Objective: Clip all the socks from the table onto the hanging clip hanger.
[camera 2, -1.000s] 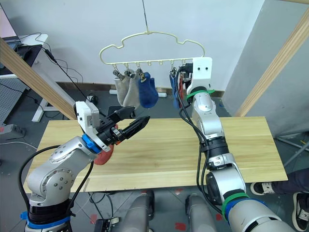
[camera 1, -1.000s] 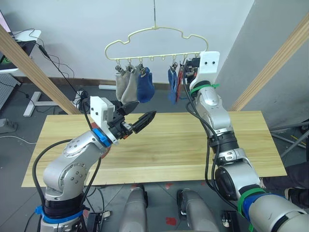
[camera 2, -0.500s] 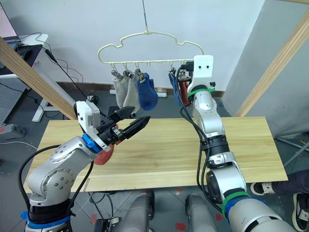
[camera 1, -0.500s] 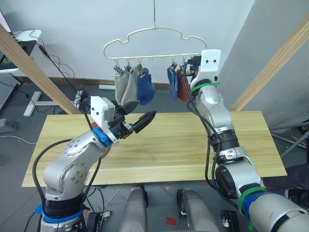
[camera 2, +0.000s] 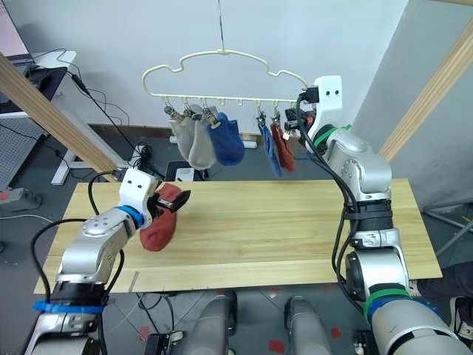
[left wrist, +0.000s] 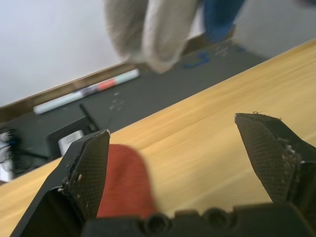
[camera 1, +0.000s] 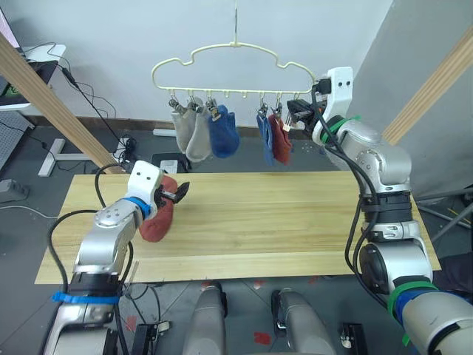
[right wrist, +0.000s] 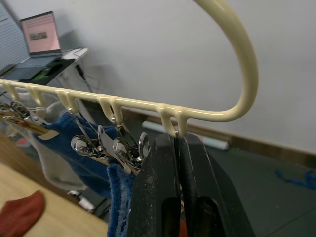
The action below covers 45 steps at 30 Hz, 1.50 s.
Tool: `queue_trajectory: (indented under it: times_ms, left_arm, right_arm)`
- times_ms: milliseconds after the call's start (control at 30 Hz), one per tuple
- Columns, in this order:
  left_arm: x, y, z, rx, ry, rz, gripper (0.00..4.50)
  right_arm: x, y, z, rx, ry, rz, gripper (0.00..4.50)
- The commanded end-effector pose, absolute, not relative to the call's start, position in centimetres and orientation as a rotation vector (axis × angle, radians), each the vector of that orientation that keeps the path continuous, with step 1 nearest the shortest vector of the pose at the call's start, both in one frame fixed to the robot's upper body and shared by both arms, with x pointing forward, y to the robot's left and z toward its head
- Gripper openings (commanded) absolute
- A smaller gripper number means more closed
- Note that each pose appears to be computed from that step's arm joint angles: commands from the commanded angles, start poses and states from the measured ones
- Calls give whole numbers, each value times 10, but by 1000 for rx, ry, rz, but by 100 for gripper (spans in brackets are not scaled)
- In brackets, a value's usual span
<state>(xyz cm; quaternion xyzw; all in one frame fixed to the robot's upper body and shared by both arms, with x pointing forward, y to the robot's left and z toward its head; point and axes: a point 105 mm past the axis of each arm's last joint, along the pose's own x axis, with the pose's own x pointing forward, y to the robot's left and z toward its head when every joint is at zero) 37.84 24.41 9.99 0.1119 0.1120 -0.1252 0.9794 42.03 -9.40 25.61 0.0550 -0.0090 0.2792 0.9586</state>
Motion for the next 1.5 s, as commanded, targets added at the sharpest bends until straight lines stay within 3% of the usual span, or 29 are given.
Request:
queue_trajectory:
  times_ms: [33,167,367,567,967,1167,1400,1500]
  left_arm:
    - [390,261,87,278,258,-184,450]
    - [397,274,70,276,334,-137,450]
    - [387,271,35,188,484,-200,450]
    - [379,271,24,161,522,-225,305]
    - [375,256,44,135,412,-286,2]
    - [367,204,77,36,263,-478,2]
    - [338,97,154,-15,-70,-836,2]
    - [329,62,168,14,-157,-923,2]
  right_arm:
    - [411,-96,273,135,-47,584,2]
    - [406,-98,269,138,-26,569,2]
    - [401,-101,266,140,-8,556,2]
    - [400,-104,266,142,-1,547,0]
    - [401,-104,260,133,31,560,0]
    - [402,-110,257,248,109,557,0]
    - [395,-113,246,578,339,538,0]
    - [393,-113,248,641,374,523,0]
